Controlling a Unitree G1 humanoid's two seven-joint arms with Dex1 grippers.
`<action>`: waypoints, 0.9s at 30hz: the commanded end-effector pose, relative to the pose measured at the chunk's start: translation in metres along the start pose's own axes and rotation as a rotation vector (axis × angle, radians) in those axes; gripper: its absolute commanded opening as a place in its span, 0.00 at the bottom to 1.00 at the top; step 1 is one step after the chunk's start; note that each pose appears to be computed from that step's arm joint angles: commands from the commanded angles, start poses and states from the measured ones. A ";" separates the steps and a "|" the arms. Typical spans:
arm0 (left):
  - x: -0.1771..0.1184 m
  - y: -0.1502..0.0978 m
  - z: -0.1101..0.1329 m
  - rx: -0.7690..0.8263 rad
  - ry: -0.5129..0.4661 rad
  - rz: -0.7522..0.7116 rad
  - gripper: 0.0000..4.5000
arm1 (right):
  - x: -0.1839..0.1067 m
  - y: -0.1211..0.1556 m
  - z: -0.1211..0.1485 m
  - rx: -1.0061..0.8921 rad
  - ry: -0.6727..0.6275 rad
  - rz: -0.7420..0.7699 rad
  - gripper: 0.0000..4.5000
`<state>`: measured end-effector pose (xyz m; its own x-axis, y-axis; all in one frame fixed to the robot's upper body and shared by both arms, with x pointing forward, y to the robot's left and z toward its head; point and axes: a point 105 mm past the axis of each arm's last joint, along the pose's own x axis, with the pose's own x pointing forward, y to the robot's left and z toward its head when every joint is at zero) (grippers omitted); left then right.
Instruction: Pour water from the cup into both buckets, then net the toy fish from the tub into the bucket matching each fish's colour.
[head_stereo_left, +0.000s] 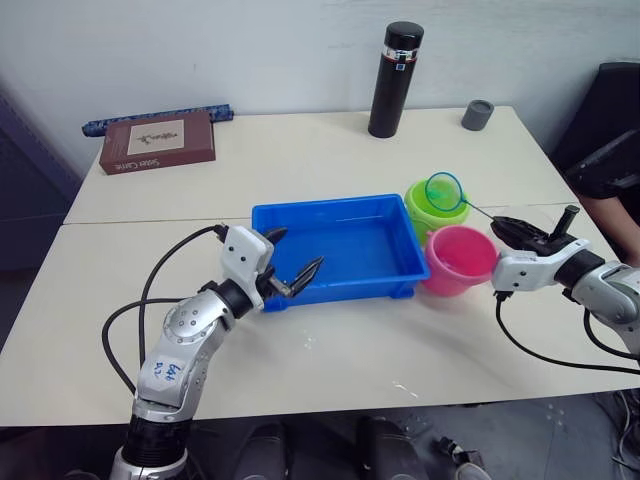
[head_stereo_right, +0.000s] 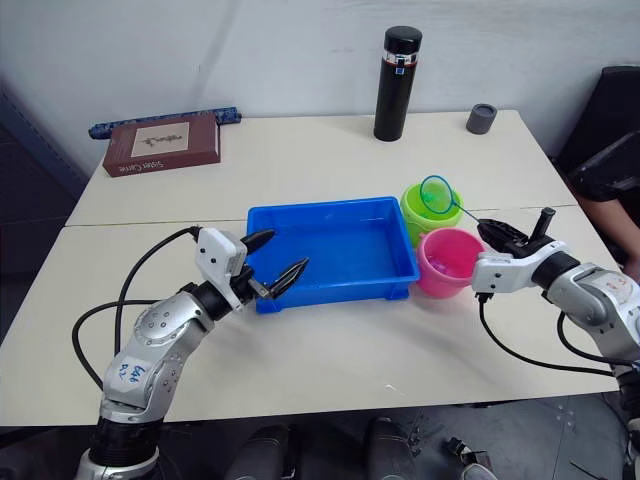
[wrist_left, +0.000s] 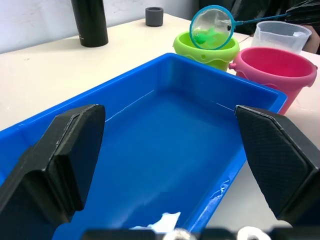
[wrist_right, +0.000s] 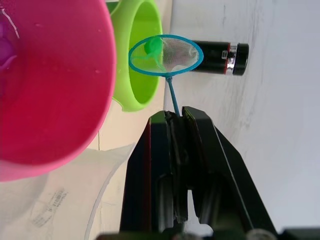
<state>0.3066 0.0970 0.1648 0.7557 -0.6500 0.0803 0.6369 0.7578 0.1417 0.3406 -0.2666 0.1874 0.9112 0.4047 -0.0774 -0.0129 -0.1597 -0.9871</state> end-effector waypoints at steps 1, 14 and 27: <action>-0.002 -0.007 0.014 0.025 -0.050 -0.025 0.99 | -0.002 -0.014 0.000 -0.185 -0.032 -0.012 0.00; -0.002 -0.008 0.013 0.020 -0.050 -0.026 0.99 | 0.003 -0.035 -0.016 -0.311 0.014 -0.087 0.00; -0.002 -0.008 0.011 0.020 -0.044 -0.032 0.99 | 0.001 -0.018 -0.009 -0.308 -0.012 -0.031 0.00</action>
<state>0.3050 0.0964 0.1632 0.7534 -0.6530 0.0773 0.6408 0.7554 0.1369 0.3483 -0.2704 0.1966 0.9037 0.4228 -0.0667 0.1154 -0.3909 -0.9132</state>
